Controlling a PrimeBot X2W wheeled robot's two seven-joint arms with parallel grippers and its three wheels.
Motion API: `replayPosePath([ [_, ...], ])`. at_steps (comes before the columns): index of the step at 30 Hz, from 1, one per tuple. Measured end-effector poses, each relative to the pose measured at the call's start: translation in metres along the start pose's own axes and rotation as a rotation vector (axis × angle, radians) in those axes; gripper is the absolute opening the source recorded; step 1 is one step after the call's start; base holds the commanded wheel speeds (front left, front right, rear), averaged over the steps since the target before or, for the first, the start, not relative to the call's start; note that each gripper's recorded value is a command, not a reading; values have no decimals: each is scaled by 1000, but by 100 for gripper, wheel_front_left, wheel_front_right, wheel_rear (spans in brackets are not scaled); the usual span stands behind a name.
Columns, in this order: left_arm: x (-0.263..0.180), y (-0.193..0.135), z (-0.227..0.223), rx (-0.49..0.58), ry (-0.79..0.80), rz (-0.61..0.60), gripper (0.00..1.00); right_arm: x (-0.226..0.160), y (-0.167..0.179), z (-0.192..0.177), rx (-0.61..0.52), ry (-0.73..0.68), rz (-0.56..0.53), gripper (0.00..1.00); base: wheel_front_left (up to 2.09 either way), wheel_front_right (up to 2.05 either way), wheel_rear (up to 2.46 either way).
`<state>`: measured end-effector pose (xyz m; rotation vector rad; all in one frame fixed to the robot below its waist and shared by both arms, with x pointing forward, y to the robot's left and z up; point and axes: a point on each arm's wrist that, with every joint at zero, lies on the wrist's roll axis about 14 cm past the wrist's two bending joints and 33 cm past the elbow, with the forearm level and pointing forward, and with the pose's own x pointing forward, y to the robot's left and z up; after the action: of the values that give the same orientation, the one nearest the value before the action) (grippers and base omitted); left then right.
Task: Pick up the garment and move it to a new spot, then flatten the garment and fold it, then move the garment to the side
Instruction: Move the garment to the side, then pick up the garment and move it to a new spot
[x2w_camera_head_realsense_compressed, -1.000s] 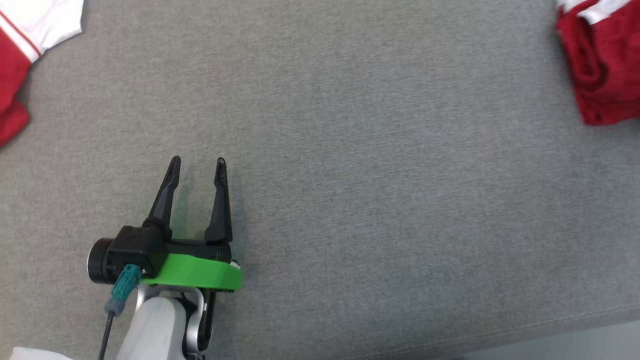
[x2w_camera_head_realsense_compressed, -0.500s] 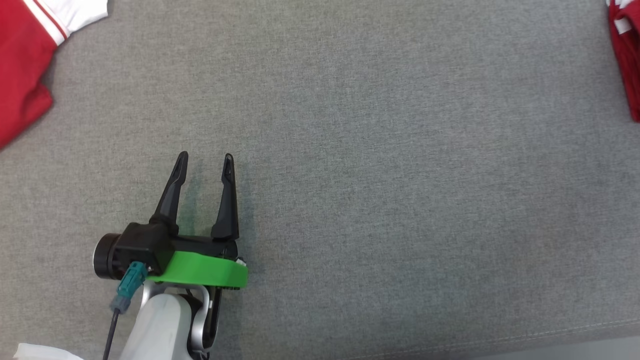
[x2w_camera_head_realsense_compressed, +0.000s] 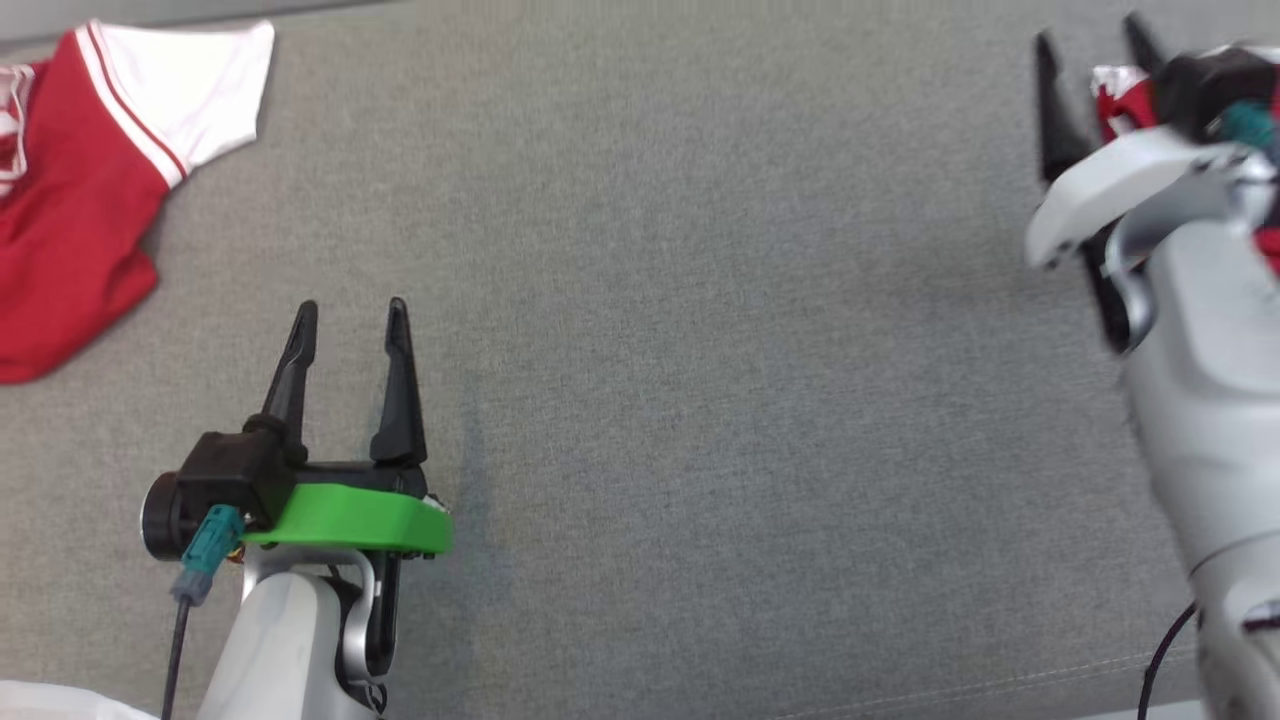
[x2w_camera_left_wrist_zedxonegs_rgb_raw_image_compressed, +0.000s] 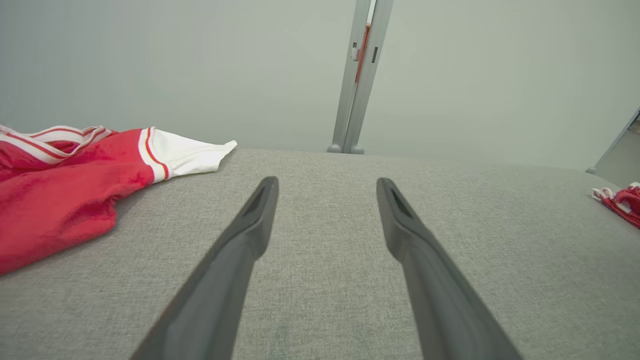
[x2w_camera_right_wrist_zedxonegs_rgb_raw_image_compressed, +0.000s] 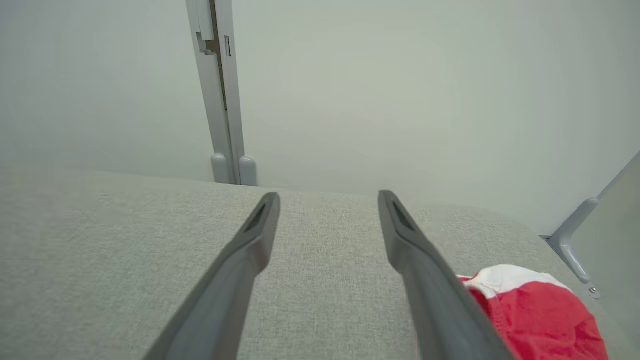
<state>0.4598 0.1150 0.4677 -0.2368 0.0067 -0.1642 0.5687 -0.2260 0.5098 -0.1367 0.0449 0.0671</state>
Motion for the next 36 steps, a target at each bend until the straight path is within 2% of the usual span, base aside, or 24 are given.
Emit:
replayPosePath([
  [5,-13,8,21,-5,-43,42,100,-33,35,19,92,-81,50,100,0,0,0],
  [9,-28,11,31,-1,-61,64,100,-64,62,18,136,-98,93,100,0,0,0],
  [21,-85,30,24,-2,-26,151,100,-143,90,14,218,-149,98,100,0,0,0],
  [28,-109,37,21,-14,-21,193,100,-164,102,13,263,-155,122,100,0,0,0],
  [36,-113,30,22,-23,-27,185,100,-175,107,7,270,-137,133,100,0,0,0],
])
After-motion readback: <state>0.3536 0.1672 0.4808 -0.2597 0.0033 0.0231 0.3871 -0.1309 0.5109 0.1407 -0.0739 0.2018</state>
